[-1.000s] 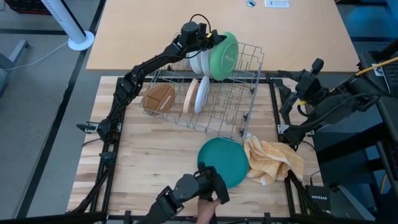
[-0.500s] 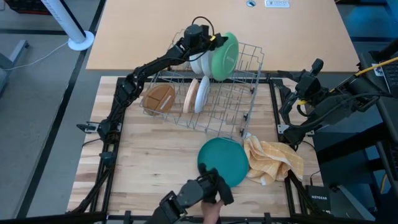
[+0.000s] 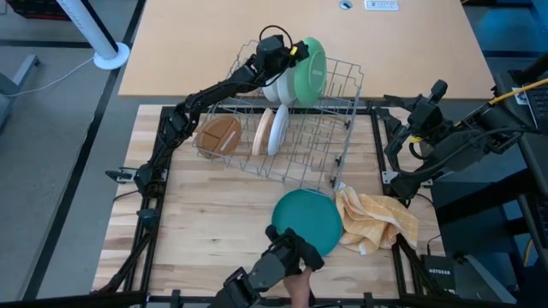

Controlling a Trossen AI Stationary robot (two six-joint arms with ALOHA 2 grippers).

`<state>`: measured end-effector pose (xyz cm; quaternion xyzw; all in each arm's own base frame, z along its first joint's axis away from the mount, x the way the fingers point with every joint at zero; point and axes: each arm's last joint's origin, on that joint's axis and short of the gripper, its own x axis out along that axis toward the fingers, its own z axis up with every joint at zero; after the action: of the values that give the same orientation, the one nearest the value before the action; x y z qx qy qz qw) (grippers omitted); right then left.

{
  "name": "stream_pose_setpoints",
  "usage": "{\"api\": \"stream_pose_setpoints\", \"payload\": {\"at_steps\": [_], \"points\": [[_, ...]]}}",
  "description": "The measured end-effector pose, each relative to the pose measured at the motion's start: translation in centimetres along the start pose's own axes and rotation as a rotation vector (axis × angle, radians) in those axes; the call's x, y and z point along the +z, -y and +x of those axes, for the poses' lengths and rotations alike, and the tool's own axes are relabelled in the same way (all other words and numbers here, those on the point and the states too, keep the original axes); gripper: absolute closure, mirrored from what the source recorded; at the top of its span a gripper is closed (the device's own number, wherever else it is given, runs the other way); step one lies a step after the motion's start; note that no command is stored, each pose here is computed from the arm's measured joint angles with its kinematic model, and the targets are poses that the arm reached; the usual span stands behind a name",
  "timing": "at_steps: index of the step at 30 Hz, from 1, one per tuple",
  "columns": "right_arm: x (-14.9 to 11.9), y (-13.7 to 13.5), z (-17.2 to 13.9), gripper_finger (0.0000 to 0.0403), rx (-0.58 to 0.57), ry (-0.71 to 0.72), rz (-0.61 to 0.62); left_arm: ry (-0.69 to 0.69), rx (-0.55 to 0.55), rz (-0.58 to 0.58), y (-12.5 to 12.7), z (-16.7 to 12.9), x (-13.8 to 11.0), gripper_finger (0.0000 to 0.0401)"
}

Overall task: Sort dishes
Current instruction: Put the light green plate in the dish rack

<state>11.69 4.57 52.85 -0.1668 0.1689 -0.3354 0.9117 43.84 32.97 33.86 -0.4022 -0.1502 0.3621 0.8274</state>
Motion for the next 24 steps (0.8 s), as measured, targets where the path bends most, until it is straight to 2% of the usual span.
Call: {"api": "stream_pose_setpoints", "payload": {"at_steps": [11, 21, 24], "points": [[-0.01, 0.15, -0.01, 0.0265, -0.044, 0.011, -0.004, 0.041, 0.037, 0.044, -0.07, -0.02, 0.07, 0.0329], [-0.01, 0.15, -0.01, 0.0265, -0.044, 0.011, -0.006, 0.029, 0.038, 0.134, -0.02, -0.04, -0.09, 0.0275], [-0.01, 0.15, -0.01, 0.0265, -0.044, 0.01, -0.006, 0.004, 0.021, 0.198, 0.06, -0.05, -0.25, 0.0263]]}}
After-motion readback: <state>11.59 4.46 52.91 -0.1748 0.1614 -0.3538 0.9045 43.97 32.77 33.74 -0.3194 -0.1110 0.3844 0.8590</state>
